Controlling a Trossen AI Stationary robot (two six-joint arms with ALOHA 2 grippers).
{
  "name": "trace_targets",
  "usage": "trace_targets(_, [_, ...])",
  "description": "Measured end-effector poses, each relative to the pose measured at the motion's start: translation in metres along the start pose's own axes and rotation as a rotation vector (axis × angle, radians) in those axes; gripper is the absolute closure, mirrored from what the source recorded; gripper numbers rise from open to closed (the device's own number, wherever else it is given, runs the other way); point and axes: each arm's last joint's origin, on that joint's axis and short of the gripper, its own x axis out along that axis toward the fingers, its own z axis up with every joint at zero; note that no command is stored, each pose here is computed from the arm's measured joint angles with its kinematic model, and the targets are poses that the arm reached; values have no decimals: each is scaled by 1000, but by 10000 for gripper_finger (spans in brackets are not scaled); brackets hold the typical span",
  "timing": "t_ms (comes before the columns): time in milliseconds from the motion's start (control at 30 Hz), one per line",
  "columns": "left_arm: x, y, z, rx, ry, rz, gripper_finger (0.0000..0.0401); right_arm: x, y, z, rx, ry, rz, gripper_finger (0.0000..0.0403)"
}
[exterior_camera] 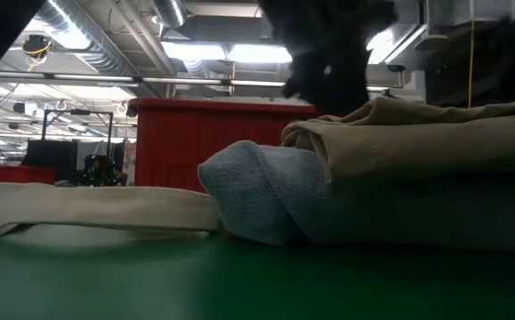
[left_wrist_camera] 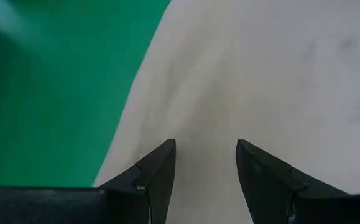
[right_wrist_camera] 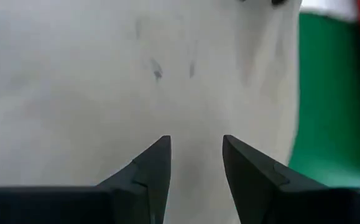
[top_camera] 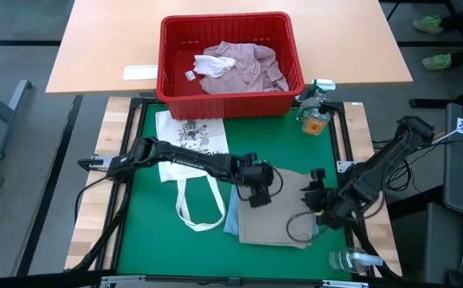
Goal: Fold laundry
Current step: Stack the folded gray shorts on top of the folded light blue pants
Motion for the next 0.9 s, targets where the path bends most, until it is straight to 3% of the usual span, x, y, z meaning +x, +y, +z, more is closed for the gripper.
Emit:
trace_targets(200, [25, 21, -25, -58, 105, 36, 239, 36, -6, -23, 70, 73, -10, 256])
trace_targets(400, [37, 27, -39, -127, 124, 55, 239, 51, -15, -30, 134, 161, 37, 256])
trace_targets(600, [34, 27, -36, -132, 124, 58, 239, 43, -21, -19, 88, 169, 54, 256])
trace_targets(767, [22, 27, -14, -150, 45, 66, 239, 20, -26, 5, 69, 124, 68, 256])
trace_targets(900, [15, 32, -2, -169, -10, 91, 239, 10, -31, 18, 66, 44, -18, 256])
